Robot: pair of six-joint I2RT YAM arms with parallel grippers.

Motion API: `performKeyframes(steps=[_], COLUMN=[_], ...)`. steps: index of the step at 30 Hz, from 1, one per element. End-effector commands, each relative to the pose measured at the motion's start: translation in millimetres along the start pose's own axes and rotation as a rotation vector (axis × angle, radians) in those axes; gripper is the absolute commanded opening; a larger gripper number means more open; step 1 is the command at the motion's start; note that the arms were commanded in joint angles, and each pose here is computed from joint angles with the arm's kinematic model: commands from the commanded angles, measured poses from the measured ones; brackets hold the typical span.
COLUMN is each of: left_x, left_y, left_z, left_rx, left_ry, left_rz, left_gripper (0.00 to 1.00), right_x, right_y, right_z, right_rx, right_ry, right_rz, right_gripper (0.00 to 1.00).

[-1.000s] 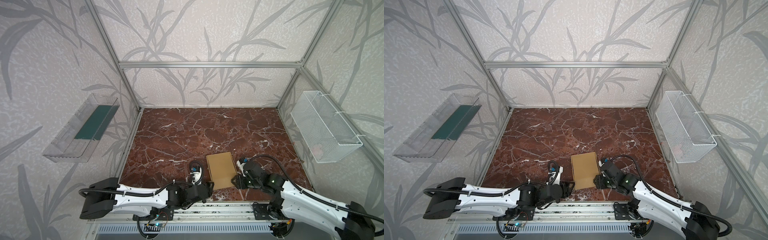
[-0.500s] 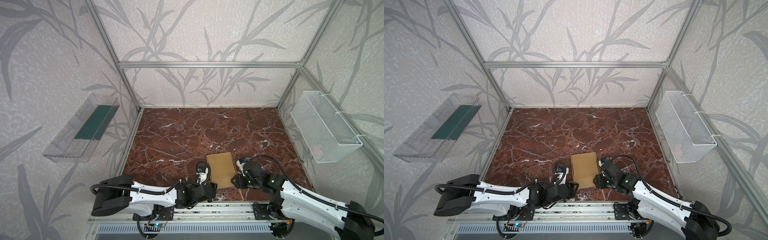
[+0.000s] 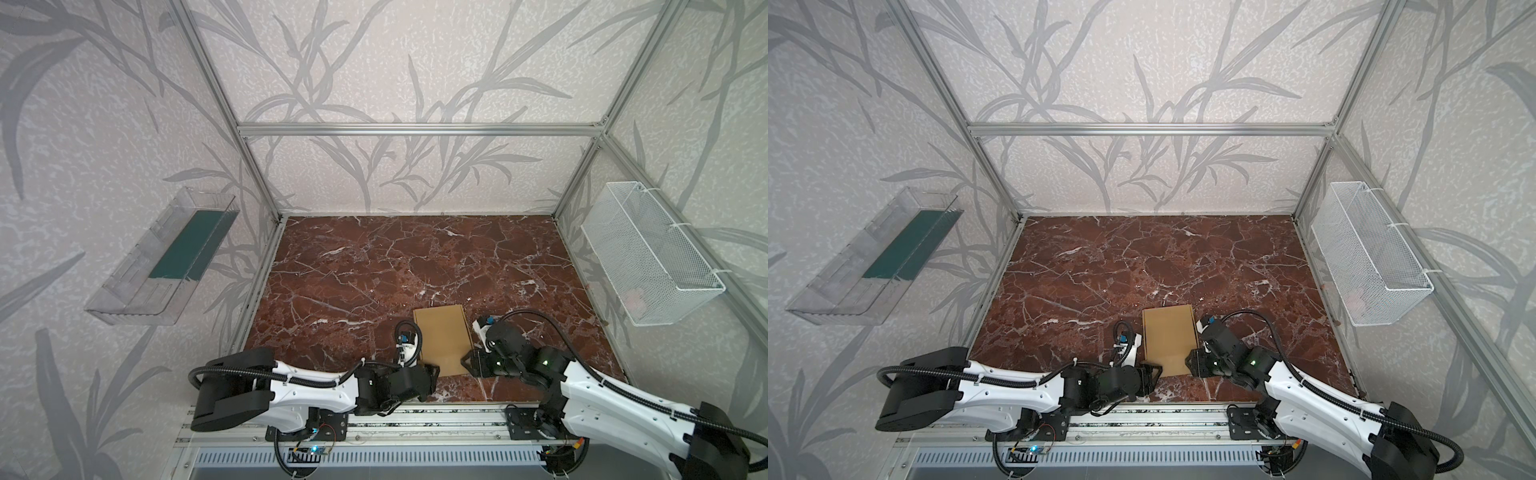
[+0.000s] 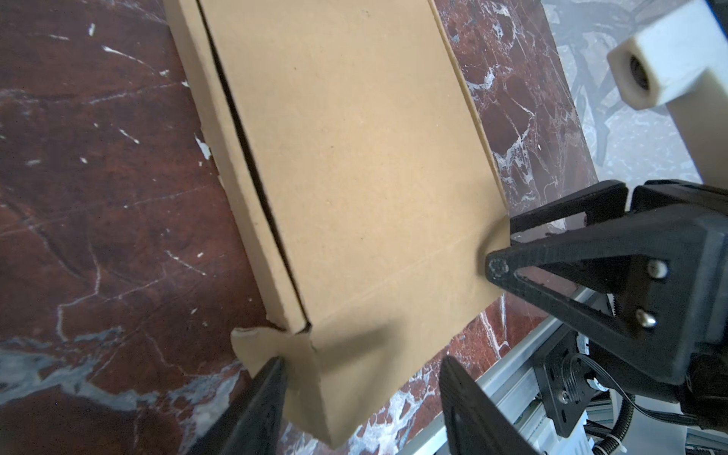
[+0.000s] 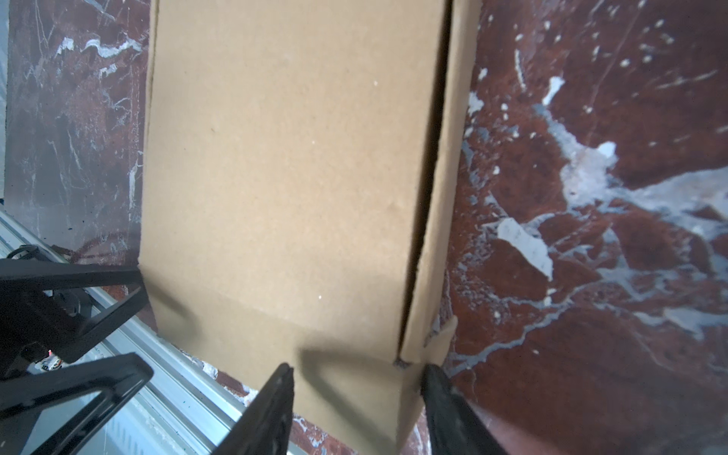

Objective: Assemble paper box
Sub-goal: Fold and tuck the lid into the gap.

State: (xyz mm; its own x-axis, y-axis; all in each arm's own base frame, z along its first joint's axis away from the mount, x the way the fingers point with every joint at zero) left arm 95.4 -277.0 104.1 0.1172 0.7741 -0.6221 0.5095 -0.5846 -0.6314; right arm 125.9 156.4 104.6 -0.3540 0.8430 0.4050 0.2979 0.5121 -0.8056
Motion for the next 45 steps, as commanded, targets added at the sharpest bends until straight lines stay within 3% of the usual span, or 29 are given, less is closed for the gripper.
performKeyframes(steps=[1,45], left_x=[-1.5,7.7], left_y=[0.7,4.8], left_z=[-4.5,0.2], left_rx=[-0.024,-0.039], left_ry=[-0.013,-0.096], left_rz=[0.012,0.100], left_gripper=[0.63,0.60], right_x=[2.6,4.2], right_y=[-0.2,-1.9], right_z=[-0.1,-1.9], right_rx=[-0.006,0.000], right_ry=[0.002,0.005], right_rz=[-0.016,0.000], right_gripper=[0.53,0.42])
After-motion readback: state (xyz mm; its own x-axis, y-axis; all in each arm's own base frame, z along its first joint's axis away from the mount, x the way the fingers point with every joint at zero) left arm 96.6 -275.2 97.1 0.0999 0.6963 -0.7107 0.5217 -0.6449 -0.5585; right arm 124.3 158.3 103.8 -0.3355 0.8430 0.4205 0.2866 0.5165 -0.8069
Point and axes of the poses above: each gripper's point midway between its finger pads, its own y axis out along the fingers, its own x axis along the line the jaws close on, z = x × y, the point moved 6 cm from there along -y, back along the fingers, and after that the axes turned 8 degrees about -y, right-handed, at the moved point
